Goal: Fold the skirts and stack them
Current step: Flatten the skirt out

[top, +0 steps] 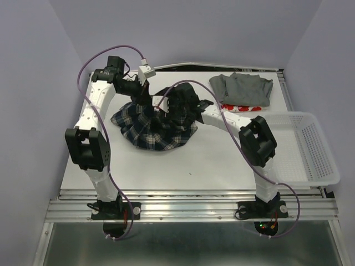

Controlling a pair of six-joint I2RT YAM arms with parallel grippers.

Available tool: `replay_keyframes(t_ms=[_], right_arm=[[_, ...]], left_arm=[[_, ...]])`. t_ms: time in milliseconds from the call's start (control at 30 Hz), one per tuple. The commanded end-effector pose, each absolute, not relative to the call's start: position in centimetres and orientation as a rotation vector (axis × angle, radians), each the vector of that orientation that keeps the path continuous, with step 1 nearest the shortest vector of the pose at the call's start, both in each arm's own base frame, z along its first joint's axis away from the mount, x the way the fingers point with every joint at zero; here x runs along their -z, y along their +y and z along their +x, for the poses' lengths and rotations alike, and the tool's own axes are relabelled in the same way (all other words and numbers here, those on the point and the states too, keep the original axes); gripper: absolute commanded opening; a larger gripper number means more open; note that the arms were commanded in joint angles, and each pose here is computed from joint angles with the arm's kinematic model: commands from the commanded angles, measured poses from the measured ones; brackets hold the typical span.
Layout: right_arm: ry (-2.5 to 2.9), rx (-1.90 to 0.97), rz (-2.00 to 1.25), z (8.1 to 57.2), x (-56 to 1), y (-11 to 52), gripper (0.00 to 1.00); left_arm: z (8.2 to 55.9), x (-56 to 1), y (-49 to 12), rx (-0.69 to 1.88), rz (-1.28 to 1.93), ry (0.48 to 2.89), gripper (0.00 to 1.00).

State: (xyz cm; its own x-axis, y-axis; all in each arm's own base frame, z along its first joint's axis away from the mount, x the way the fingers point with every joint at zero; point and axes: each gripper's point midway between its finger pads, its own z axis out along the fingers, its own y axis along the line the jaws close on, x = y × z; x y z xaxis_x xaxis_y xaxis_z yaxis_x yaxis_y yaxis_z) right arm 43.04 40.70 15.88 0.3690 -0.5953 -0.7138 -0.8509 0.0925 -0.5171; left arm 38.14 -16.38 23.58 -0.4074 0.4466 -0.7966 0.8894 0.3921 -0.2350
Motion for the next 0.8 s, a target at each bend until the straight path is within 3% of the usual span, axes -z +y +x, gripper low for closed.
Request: replay_keyframes(t_ms=[0,33,67,100,267,500,633,767], right_arm=[[1.18,-0.188,-1.588,45.3,-18.3,41.9,0.47],[1.181,-0.18,-1.608,45.2,-18.0,41.7,0.34],[1.199,-0.178,-1.632,44.7,-17.9,41.2,0.04],[1.213,-0.155,-1.628,44.6,-18.2,40.6,0.01],[1.295,-0.104,-1.611,43.2,-22.0,33.8,0.01],[1.398,0.079,-1.531,45.8,-27.5,22.0,0.01],[1.3,0.238,-1.651,45.7,-28.6,18.5,0.01],[1.301,0.317,-1.747,45.4,-25.9,16.3,0.01]], left_arm=[[38.1,-26.6,-15.9,0.876,1.107,1.939,0.0],[38.6,-26.9,-15.5,0.86,1.089,1.932,0.0],[39.2,-27.5,-14.6,0.842,1.049,1.937,0.0],[39.7,-27.8,-13.9,0.813,1.03,1.938,0.0],[43.5,-33.3,-7.9,0.496,0.896,1.867,0.0],[45.3,-38.7,-2.1,0.066,0.757,1.758,0.0],[44.8,-40.0,-0.8,-0.034,0.686,1.701,0.0],[43.9,-38.2,-1.2,0.001,0.733,1.734,0.0]])
